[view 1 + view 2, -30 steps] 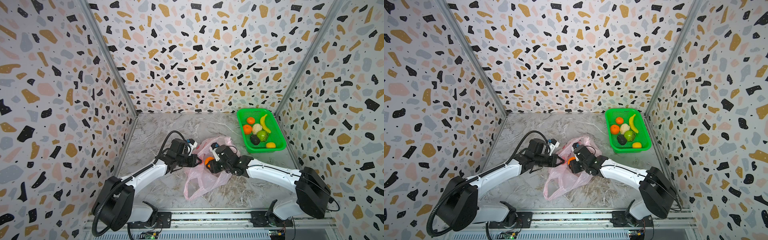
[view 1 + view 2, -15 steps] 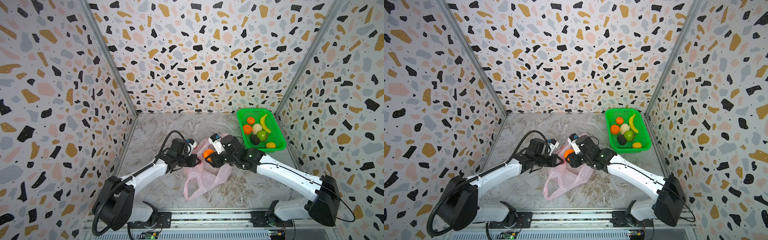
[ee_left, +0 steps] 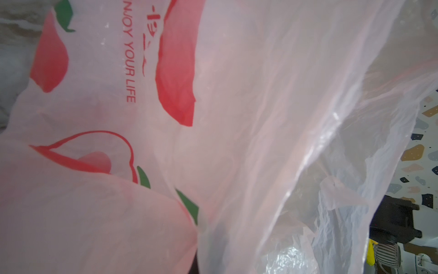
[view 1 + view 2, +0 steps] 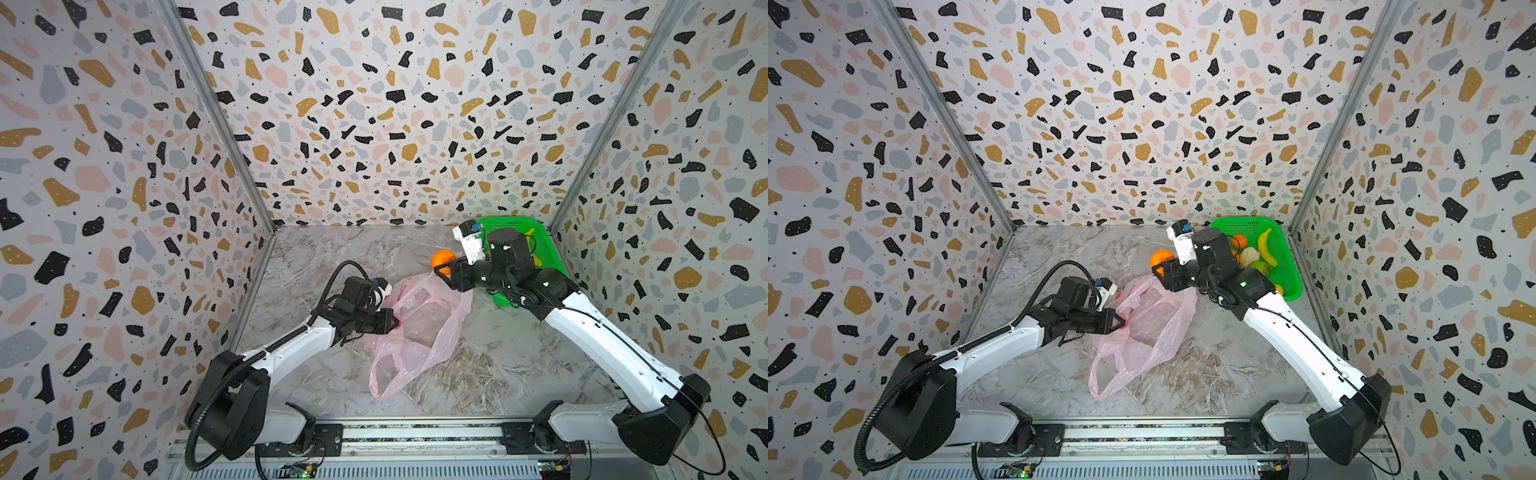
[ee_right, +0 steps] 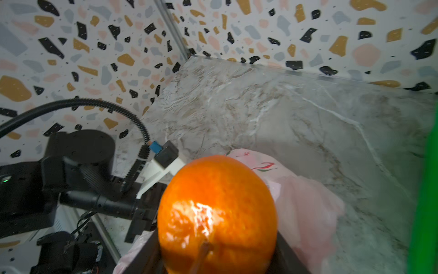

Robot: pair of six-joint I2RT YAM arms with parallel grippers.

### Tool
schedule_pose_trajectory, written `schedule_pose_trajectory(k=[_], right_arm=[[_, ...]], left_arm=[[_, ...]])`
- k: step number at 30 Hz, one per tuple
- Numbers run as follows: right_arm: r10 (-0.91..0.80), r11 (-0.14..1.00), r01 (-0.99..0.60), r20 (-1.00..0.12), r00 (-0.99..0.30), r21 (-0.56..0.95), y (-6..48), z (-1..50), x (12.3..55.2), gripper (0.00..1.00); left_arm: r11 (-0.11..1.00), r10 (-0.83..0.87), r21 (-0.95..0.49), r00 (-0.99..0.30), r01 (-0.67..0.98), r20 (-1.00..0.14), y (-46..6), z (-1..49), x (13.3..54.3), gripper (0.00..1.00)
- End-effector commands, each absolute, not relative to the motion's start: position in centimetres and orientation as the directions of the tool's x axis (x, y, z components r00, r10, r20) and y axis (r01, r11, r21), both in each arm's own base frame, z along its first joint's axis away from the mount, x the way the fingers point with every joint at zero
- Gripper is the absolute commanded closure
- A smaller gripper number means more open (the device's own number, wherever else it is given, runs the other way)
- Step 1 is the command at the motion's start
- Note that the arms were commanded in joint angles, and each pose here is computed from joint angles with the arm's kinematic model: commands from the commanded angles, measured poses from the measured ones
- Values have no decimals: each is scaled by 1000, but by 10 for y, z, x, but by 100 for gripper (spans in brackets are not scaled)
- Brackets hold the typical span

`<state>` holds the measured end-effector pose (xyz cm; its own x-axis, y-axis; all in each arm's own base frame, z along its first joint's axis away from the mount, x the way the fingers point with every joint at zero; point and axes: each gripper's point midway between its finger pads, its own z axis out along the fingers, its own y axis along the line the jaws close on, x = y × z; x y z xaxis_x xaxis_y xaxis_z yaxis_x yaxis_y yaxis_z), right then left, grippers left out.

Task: Untie the knot of the plastic bag and take out the fruit
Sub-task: Place the fruit in the basket.

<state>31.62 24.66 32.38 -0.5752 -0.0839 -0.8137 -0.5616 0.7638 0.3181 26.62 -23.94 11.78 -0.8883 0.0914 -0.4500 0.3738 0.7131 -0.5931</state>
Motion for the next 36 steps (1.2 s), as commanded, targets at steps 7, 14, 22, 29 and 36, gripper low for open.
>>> schedule_pose_trajectory(k=[7,14,22,29,36], right_arm=[[131,871,-330,-820,-557,363,136,308,407,55],[203,921,-161,-787,-582,356,68,255,455,55],[273,962,177,-695,-665,209,-31,170,473,55],[312,949,259,-658,-686,180,-64,147,479,53],[317,943,305,-648,-692,135,-78,141,481,32]], left_arm=[[719,107,-564,-867,406,-487,-238,129,273,100],[722,116,-556,-864,412,-490,-236,128,272,100],[720,118,-552,-859,420,-499,-237,130,273,100],[721,119,-552,-860,418,-497,-236,129,272,100],[726,117,-546,-857,419,-503,-236,131,273,100]])
